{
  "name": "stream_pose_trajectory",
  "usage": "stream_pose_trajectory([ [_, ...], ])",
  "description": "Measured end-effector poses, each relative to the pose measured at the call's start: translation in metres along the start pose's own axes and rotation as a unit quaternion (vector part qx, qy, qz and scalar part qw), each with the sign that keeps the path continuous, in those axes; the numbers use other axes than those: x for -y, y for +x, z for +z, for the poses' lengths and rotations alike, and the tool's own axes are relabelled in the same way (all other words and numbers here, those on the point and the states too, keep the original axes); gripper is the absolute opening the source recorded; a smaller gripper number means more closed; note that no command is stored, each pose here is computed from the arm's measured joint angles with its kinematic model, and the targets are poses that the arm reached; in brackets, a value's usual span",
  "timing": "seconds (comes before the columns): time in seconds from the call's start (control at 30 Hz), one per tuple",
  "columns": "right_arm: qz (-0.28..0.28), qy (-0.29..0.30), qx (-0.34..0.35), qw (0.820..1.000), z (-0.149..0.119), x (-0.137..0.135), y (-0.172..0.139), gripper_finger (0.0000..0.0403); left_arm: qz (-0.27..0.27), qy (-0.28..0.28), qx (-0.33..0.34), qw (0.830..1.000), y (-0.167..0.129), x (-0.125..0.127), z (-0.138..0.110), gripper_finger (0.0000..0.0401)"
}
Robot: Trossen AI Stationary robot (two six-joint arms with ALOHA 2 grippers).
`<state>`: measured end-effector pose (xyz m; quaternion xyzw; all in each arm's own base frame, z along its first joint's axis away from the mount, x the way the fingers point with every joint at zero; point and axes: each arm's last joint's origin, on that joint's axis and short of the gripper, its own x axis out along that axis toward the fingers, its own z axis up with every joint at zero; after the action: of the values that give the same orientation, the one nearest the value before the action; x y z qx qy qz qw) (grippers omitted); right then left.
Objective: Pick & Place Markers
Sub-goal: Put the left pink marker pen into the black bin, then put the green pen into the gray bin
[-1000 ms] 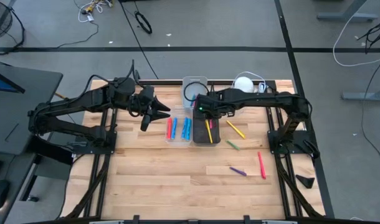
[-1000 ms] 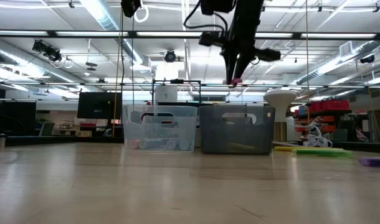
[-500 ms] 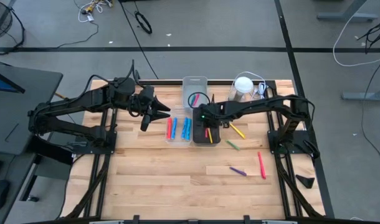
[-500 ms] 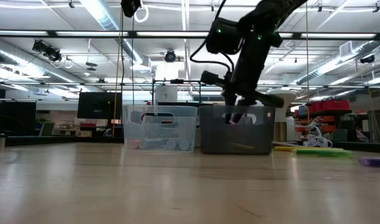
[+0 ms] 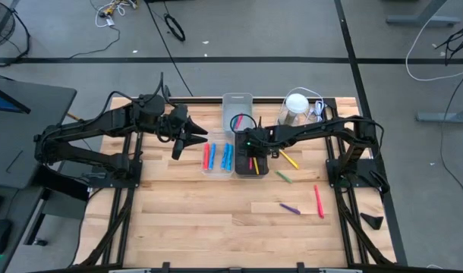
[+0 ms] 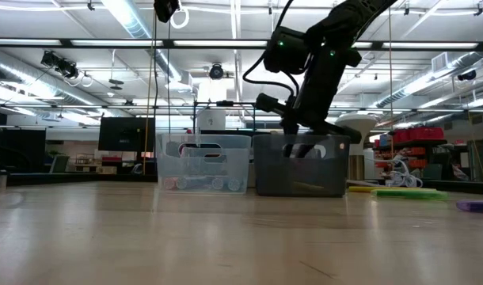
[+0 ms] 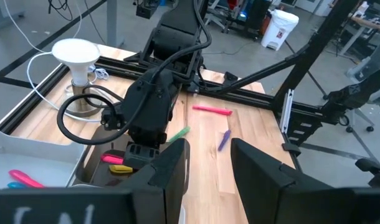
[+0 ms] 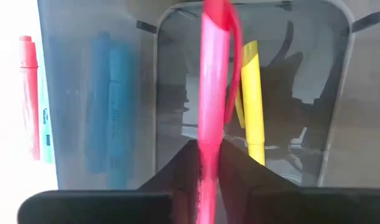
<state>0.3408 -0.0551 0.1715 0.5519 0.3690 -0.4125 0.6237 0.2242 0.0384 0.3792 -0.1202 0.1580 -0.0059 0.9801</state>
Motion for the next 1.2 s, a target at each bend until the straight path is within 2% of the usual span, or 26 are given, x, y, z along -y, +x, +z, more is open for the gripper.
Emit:
stream_pose_trajectory([
  [0.2,0.000,-0.009,-0.001,1.000,0.000,0.000,0.000,0.0090,0.000,0.000,0.000,1.000,0.000,0.000,0.000,0.0135],
  [0.87,0.009,-0.020,-0.005,1.000,0.003,-0.001,0.000,0.0095,-0.009,-0.014,-0.002,1.000,0.000,0.000,0.000,0.0135],
  [1.0,0.018,-0.034,-0.018,0.999,0.003,-0.002,0.000,0.0095,-0.020,-0.016,0.001,1.000,-0.020,-0.002,0.001,0.0135],
  [1.2,0.061,-0.056,-0.035,0.996,0.003,-0.009,-0.001,0.0095,0.036,-0.014,0.060,0.997,-0.053,-0.012,-0.018,0.0135],
])
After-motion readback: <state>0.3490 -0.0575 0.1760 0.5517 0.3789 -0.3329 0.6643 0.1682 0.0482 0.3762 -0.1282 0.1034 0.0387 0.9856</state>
